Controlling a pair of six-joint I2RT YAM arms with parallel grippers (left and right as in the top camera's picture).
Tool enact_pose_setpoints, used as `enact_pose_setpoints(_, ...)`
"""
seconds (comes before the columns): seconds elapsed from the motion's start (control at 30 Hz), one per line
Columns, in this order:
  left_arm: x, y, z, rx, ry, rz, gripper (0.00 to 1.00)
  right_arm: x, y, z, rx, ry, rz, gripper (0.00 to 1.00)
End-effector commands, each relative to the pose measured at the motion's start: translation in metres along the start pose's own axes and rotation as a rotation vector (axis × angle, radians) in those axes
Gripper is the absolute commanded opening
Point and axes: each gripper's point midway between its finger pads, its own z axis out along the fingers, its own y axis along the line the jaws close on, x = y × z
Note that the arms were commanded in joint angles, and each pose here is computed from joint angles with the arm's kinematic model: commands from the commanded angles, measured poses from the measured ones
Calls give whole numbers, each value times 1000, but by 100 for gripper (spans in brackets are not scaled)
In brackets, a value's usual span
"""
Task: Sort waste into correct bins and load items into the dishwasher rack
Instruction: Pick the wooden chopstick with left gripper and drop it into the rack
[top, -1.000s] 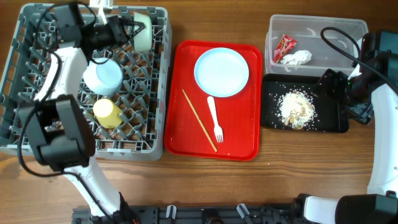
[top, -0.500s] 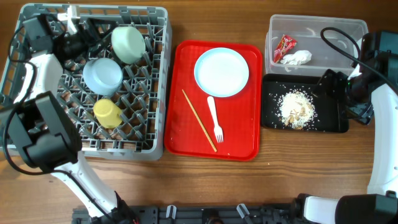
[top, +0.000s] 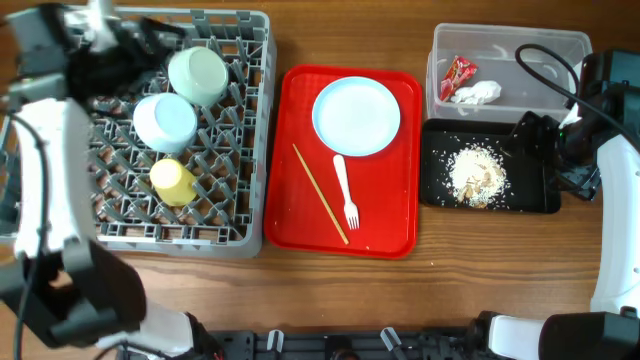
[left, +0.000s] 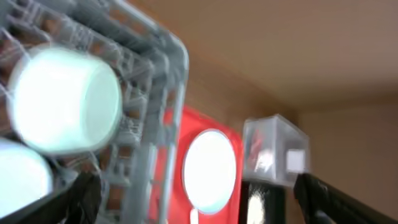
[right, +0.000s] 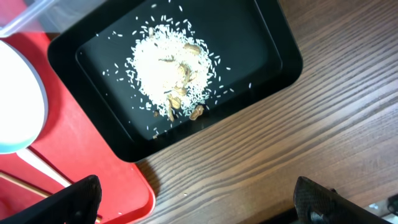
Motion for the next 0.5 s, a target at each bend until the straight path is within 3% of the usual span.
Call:
enact_pose_setpoints(0.0,55,-18,5,-313,47,128,100,-3,-2,-9,-3,-36,-14,100)
enact_pose_setpoints(0.1,128,-58,27,-289,244,230,100,-3,-2,-9,-3,-36,-25,100)
enact_pose_setpoints(0.2,174,-79,45,-290,342,253,100,-4,-2,-9,-3,-37,-25,100)
enact_pose_setpoints(0.37,232,-42,75,-567,348,10,99,-3,-2,-9,-2,-35,-25,100)
enact_pose_setpoints(0.47,271,-10,96,-712,372,-30,99,-3,-1,-9,-8,-33,-25,100)
